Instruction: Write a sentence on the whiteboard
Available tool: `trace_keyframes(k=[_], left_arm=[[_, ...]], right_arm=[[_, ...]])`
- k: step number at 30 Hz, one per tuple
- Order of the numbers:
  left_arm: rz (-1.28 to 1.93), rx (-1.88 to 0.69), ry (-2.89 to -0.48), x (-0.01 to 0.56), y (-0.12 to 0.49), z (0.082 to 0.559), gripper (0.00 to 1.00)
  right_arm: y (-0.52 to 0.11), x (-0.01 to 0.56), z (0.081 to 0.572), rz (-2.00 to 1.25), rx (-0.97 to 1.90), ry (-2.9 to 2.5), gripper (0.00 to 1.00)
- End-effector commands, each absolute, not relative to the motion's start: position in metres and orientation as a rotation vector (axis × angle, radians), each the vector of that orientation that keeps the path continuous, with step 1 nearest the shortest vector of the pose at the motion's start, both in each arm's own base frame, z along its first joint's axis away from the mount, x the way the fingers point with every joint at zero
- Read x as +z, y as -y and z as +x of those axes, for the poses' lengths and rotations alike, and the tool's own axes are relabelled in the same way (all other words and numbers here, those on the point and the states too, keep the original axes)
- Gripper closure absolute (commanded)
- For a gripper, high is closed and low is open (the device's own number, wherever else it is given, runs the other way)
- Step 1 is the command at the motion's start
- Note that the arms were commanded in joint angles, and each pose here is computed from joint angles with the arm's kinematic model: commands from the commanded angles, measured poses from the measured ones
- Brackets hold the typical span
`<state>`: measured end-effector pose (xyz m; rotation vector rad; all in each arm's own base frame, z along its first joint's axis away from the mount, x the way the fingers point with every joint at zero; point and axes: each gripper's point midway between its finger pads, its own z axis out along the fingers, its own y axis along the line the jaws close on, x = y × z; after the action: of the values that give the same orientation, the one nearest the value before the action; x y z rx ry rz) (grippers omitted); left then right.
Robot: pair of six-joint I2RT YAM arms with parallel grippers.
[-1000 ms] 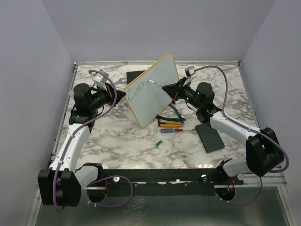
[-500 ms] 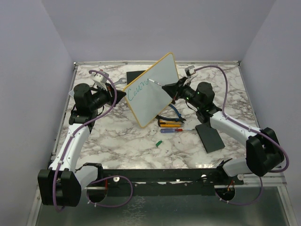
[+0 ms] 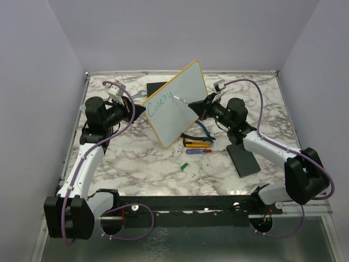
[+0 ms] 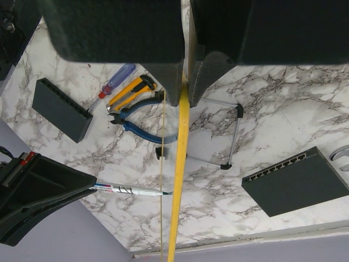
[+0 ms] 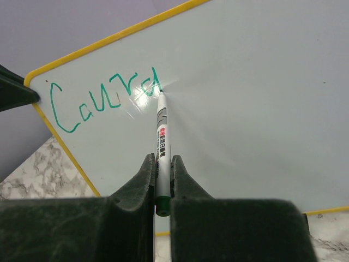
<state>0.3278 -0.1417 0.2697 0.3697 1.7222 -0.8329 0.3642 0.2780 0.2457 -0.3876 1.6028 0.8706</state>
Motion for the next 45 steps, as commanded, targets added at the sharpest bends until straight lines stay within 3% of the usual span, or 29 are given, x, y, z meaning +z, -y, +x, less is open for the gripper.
trace_keyframes(k=[1, 15, 45], left_arm=[[0.417, -0.822, -1.671, 0.279, 0.143, 0.324, 1.0], [0.417, -0.821, -1.67, 0.28, 0.143, 0.324, 1.0], [0.42, -0.822, -1.668, 0.28, 0.143, 0.323, 1.0]], right_arm=[[-0.27, 0.232, 0.373, -0.332, 0.802, -1.659, 0.99], [-0.259, 0.273, 0.367, -0.297, 0.792, -1.555, 0.99], [-0.273, 0.279, 0.379, -0.349, 0.807, -1.529, 0.99]])
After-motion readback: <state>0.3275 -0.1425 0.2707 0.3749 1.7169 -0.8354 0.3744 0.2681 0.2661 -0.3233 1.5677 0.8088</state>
